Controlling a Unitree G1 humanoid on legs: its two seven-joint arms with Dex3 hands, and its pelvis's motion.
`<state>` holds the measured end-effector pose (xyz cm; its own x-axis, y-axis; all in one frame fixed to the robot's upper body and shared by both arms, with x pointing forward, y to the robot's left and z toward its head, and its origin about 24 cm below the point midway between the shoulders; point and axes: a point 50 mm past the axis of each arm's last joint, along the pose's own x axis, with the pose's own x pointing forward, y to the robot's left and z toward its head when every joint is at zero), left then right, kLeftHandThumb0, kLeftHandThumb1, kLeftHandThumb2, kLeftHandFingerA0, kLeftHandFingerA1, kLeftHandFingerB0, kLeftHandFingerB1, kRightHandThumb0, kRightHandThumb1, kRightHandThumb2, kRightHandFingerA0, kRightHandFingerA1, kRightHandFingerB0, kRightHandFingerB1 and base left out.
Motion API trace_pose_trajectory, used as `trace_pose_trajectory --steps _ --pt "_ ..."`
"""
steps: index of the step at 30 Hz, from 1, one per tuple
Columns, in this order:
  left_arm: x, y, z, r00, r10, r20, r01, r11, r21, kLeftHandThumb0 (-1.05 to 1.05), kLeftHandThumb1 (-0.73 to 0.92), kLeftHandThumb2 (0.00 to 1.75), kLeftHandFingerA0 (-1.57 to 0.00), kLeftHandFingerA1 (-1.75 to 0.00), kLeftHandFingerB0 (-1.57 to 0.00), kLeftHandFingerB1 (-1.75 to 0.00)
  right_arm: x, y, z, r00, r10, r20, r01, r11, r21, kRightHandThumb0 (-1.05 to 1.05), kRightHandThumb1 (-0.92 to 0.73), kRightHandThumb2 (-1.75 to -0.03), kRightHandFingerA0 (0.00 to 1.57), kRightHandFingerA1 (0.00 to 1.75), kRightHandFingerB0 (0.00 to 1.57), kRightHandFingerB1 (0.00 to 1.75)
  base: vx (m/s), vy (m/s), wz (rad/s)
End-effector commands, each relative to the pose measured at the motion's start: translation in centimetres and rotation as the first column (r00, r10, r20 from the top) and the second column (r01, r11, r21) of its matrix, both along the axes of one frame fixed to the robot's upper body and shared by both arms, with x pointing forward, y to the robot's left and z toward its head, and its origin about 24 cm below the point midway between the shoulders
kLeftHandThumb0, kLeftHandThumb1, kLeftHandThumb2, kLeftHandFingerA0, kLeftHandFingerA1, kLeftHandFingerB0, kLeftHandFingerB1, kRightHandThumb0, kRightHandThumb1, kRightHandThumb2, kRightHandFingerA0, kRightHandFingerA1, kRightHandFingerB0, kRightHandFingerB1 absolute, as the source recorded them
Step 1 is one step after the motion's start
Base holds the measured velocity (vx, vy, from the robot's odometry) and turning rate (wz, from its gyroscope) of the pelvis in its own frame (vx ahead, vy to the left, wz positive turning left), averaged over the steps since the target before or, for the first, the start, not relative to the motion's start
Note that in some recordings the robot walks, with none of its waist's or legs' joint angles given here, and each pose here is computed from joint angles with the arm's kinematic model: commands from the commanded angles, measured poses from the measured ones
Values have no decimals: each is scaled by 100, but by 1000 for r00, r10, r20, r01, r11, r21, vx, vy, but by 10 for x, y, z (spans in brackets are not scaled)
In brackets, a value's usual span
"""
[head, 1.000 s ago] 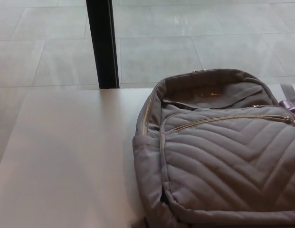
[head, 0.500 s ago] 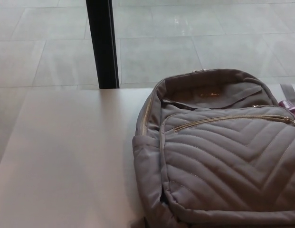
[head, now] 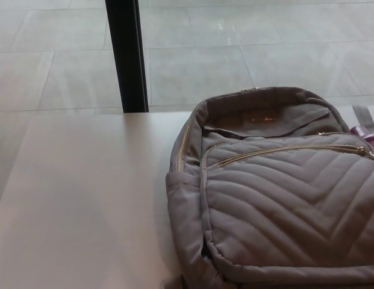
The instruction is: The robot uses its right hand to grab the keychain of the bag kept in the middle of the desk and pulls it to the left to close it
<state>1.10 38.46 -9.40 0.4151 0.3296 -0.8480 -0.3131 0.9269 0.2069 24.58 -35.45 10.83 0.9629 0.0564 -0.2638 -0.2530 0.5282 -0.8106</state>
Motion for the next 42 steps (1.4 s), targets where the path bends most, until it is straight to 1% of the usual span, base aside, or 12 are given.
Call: trace_pose_trajectory --steps 1,12,13,14,18,20,22,35,36,38,41,42 --pt "-4 7 4 1000 17 -22 -17 999 29 -56 63 60 -41 -72 -41 -48 2 -7 3 1000 -25 3 25 999 -38 -60 -64 -60 41 48 30 30 0 0 0" --pt "-3 6 3 995 -48 -82 53 997 62 -54 69 60 -50 -71 -44 -47 15 -6 4 999 -9 -44 6 997 -75 -62 -62 -59 47 51 26 29 0 0 0" --pt "-3 6 4 996 -51 -74 55 997 59 -55 68 61 -50 -73 -43 -48 17 -4 2 998 -9 -58 5 997 -72 -67 -49 -85 44 61 18 43 0 0 0" --pt "-3 6 4 995 -62 -83 67 996 67 -56 68 60 -51 -72 -46 -48 18 -3 2 998 -2 -64 -3 997 -81 -66 -62 -59 49 52 24 29 0 0 0" --pt "-5 6 3 994 -67 -88 71 996 55 -56 68 60 -48 -73 -46 -49 26 12 6 997 54 -62 -61 992 -112 -68 -63 -59 50 55 21 28 0 0 0" --pt "-6 5 2 993 -65 -100 72 996 62 -56 53 96 -53 -75 -36 -57 30 17 9 996 66 -57 -72 991 -108 -69 -63 -59 49 55 19 29 0 0 0" --pt "-6 5 2 990 -81 -118 91 993 80 -60 68 60 -52 -71 -49 -49 34 23 16 994 94 -53 -101 986 -135 -67 -63 -60 49 53 17 28 0 0 0" --pt "-7 4 0 993 -49 -112 55 997 54 -55 69 60 -49 -70 -45 -48 29 25 1 988 115 -101 -131 977 -167 -71 -65 -61 56 55 14 27 0 0 0" --pt "-7 4 1 993 -54 -108 60 997 55 -55 69 60 -50 -72 -47 -49 29 25 1 988 115 -100 -131 977 -167 -77 -55 -88 56 66 9 37 0 0 0" --pt "-6 4 1 993 -53 -105 59 997 57 -56 68 60 -47 -72 -45 -49 29 25 0 990 113 -89 -127 978 -167 -64 -64 -61 70 75 13 27 0 0 0" --pt "-7 5 2 989 -87 -123 97 993 73 -58 70 61 -49 -69 -45 -48 29 27 1 989 125 -81 -139 968 -210 -61 -54 -84 74 84 8 39 0 0 0" --pt "-7 6 2 989 -73 -127 83 994 73 -54 54 97 -51 -73 -30 -55 29 28 1 988 135 -75 -148 964 -222 -52 -70 -62 79 86 16 27 0 0 0"
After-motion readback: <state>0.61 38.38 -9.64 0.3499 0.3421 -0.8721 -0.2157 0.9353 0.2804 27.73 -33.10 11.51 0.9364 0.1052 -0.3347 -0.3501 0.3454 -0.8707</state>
